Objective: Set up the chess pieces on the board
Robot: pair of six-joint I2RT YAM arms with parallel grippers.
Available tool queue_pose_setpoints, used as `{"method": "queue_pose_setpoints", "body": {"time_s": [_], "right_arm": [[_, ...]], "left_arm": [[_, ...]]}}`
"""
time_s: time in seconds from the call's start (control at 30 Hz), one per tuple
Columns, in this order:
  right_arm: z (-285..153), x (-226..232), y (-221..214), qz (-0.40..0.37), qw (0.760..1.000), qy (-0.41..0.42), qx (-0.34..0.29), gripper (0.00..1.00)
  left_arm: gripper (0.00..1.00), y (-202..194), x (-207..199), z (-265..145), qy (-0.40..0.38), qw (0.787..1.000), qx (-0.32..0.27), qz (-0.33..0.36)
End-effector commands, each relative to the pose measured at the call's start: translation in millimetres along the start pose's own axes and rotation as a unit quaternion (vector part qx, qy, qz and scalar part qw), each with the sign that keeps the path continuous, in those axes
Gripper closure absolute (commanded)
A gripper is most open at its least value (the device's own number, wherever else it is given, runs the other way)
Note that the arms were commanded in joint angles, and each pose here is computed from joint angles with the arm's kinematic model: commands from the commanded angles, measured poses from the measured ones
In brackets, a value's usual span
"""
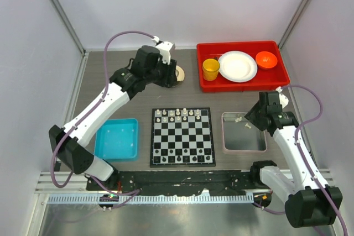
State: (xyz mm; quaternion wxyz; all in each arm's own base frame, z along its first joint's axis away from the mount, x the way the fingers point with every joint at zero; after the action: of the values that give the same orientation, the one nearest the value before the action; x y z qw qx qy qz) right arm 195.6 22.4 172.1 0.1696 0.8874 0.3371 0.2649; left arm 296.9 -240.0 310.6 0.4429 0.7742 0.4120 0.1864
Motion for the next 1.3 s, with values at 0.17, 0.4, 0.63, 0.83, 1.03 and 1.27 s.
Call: {"method": "queue_pose_setpoints", "body": {"time_s": [0.17, 0.4, 0.63, 0.83, 1.03, 1.27], "right_arm": [[14.0, -11.7, -0.8, 0.003, 0.999, -0.044, -0.014, 0.53], [21.2, -16.8, -1.9, 0.005, 0.998, -0.066, -0.016, 0.52], [26.5, -15.4, -2.3, 0.007, 0.997, -0.072, -0.009, 0.52], [28.1, -19.1, -4.8, 0.009, 0.996, -0.083, -0.006, 0.52], [37.0, -19.3, -11.6, 0.002, 0.996, -0.083, 0.014, 0.52], [53.9, -13.7, -11.9, 0.007, 0.996, -0.081, 0.021, 0.52]], "left_arm": [[0.53, -11.6, -0.6, 5.3, -0.037, 0.999, -0.025, 0.004], [0.55, -18.9, 1.4, 11.2, -0.041, 0.998, -0.033, -0.021], [0.56, -20.8, 2.2, 15.4, -0.05, 0.998, -0.028, -0.038], [0.56, -20.5, 1.6, 15.6, -0.053, 0.997, -0.029, -0.042], [0.56, -20.7, -0.7, 16.7, -0.062, 0.997, -0.025, -0.047], [0.56, -20.2, 2.5, 13.3, -0.055, 0.997, -0.028, -0.047]]}}
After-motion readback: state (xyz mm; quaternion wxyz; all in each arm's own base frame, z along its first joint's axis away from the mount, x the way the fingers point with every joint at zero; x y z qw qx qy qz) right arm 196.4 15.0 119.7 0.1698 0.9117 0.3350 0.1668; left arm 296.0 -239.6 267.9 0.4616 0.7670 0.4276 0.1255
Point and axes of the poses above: each gripper's point midway between its finger pads, its own z axis out along the fingers, its own x axis along the line the jaws close on, y = z × x, the point moved 6 cm from there along -z, back along the fingers, and after that the axes turned 6 degrees about z, right-handed, at the moved point
